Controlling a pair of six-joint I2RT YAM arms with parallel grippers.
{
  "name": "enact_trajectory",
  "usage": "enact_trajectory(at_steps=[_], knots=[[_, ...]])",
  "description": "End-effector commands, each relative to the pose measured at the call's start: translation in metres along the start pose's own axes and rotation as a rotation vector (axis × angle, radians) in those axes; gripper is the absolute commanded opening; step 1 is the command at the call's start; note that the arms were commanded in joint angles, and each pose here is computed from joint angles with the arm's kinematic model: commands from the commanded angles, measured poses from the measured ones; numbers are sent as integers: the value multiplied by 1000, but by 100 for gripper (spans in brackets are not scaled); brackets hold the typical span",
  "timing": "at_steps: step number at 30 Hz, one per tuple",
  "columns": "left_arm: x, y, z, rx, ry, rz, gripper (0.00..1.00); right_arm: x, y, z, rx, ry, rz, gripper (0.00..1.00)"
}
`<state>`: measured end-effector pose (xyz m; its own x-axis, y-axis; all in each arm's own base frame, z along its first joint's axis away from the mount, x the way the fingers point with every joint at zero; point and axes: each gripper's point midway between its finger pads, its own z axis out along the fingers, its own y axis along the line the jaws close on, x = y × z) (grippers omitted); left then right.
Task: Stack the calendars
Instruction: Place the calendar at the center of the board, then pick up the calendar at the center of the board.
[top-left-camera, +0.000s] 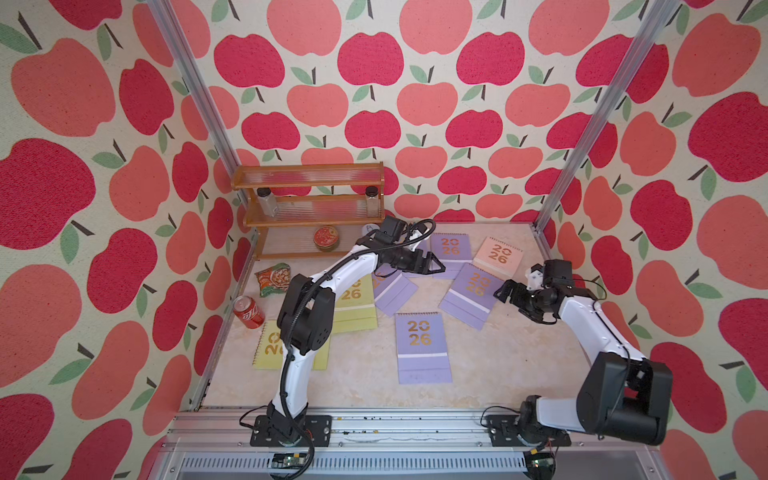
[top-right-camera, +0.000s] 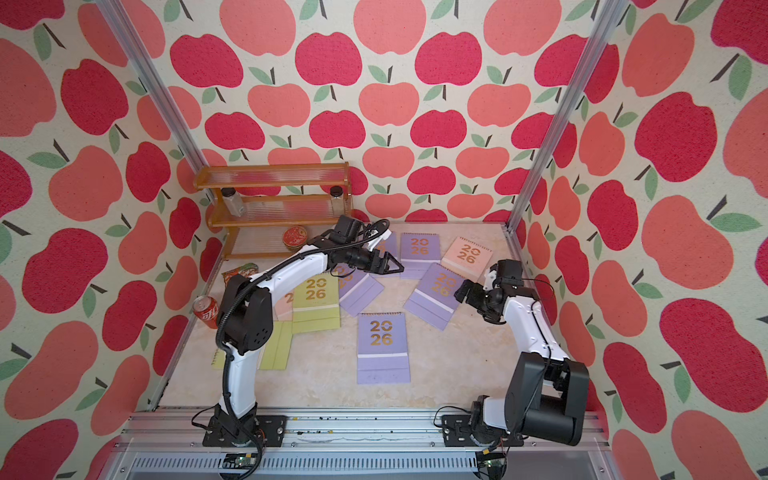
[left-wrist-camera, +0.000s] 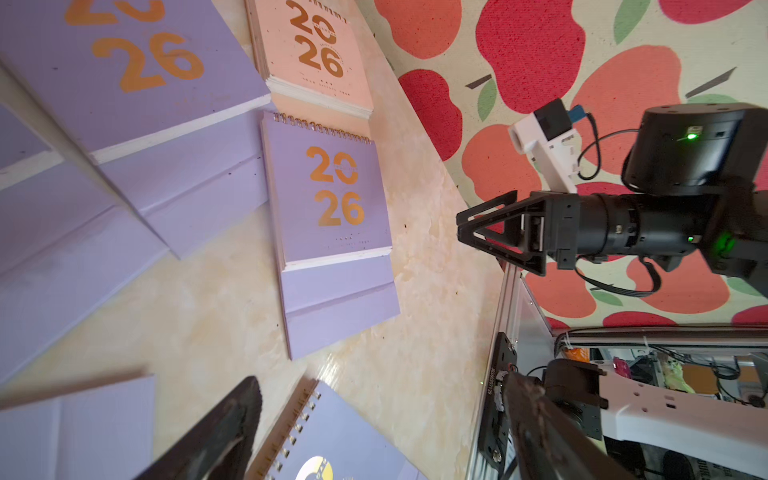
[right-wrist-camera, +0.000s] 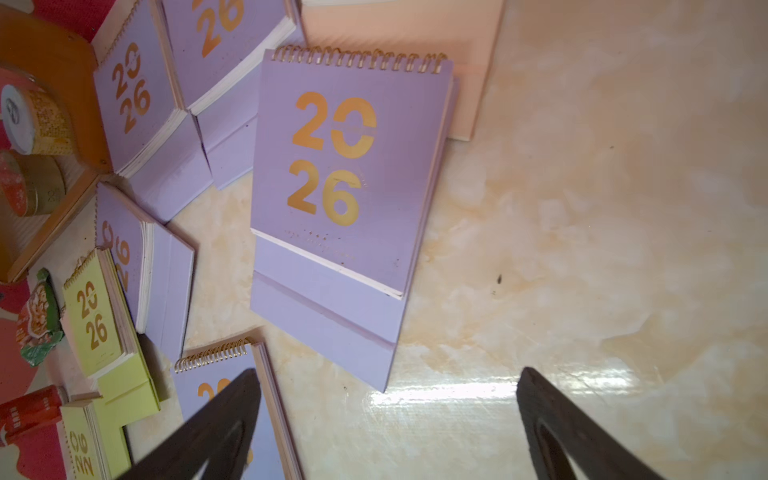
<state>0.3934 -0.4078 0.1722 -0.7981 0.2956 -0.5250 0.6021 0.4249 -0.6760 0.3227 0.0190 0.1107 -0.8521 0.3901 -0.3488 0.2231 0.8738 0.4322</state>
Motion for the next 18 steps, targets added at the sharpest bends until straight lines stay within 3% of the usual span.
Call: enact_trajectory(at_steps=[1, 9, 18], knots=[[7, 24, 29, -88, 69, -5, 90, -5, -8, -5, -21, 2, 6, 97], [-5, 67, 81, -193, 76, 7, 91, -16, -18, 13, -61, -20, 61, 96], [-10, 92, 106, -227, 55, -31, 91, -20, -19, 48, -128, 1, 80, 92]])
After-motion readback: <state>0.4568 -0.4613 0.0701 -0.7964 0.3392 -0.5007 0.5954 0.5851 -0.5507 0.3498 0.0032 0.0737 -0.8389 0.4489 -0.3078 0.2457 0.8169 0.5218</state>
